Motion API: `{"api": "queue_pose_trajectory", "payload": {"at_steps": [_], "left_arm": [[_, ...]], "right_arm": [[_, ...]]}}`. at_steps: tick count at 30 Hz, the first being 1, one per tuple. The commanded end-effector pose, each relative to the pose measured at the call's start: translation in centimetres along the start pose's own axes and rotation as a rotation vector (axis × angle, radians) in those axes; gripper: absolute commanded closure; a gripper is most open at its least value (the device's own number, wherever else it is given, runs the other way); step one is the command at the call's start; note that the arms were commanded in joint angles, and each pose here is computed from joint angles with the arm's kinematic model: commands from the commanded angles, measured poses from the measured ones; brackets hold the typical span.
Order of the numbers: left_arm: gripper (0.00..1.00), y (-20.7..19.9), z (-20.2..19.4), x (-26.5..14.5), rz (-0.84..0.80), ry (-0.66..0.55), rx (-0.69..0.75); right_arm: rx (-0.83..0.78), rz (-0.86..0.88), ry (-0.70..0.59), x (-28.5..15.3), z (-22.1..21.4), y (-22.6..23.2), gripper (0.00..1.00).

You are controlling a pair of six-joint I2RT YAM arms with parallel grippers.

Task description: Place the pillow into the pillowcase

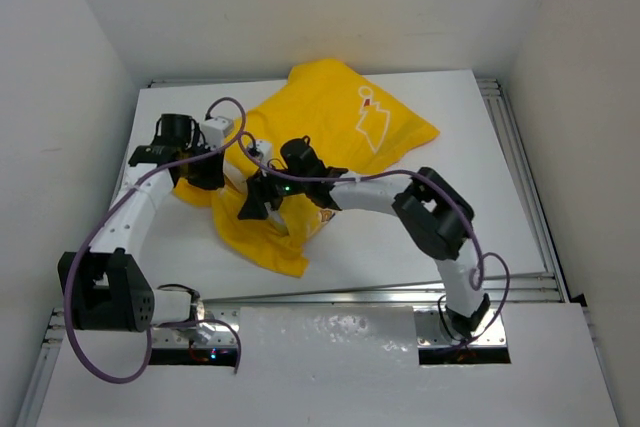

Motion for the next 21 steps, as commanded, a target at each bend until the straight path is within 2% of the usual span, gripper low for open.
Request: {"api": "queue_pose_trajectory", "payload": {"at_steps": [1, 4, 10, 11, 14, 16, 18, 19, 21], "left_arm": [[1.0, 0.4, 0.5, -0.7, 0.039, -0.046, 0.019], [1.0, 0.6, 0.8, -1.1, 0.031, -0.068, -0.008], [1.0, 0.3, 1.9, -2.2, 0.017, -0.098, -0.008], [1.0, 0.2, 2.1, -2.5, 0.014, -0.109, -0.007], [1.0, -0.4, 2.4, -3.2, -0.002, -0.14, 0.0], [1.0, -0.1, 2.5, -3.5, 0.021, -0.148, 0.001], [1.0, 0.5, 2.5, -3.6, 0.049, -0.145, -0.01], [1.0, 0.7, 2.3, -3.5, 0.062, -0.138, -0.015], [1.0, 1.2, 2.2, -3.5, 0.084, -0.138, -0.03]], "right_arm": [[-0.23, -0.03, -0.211, -4.1, 6.1, 4.4, 0.36], [-0.251, -0.048, -0.235, -3.7, 6.9, 3.8, 0.32], [-0.163, -0.041, -0.169, 0.5, 6.8, 1.3, 0.34], [-0.133, -0.052, -0.138, 1.5, 5.6, -0.1, 0.35], [-0.099, -0.024, -0.083, 3.1, 3.5, -1.2, 0.43], [-0.09, 0.008, -0.028, 4.1, 1.9, -0.8, 0.55], [-0.08, 0.046, 0.037, 4.8, -0.4, -0.8, 0.59], [-0.081, 0.05, 0.066, 5.0, -1.8, -0.7, 0.67], [-0.083, 0.055, 0.07, 4.8, -2.1, -0.3, 0.84]]}}
Point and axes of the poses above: each gripper's point midway between its finger pads, its own x axis out along the fingers, its own y axis along the line the jaws close on, z = x × y, the point moved 2 cm from there along -x, back along the fingers, and after that the axes turned 14 degrees about x, right-handed, at the moved point
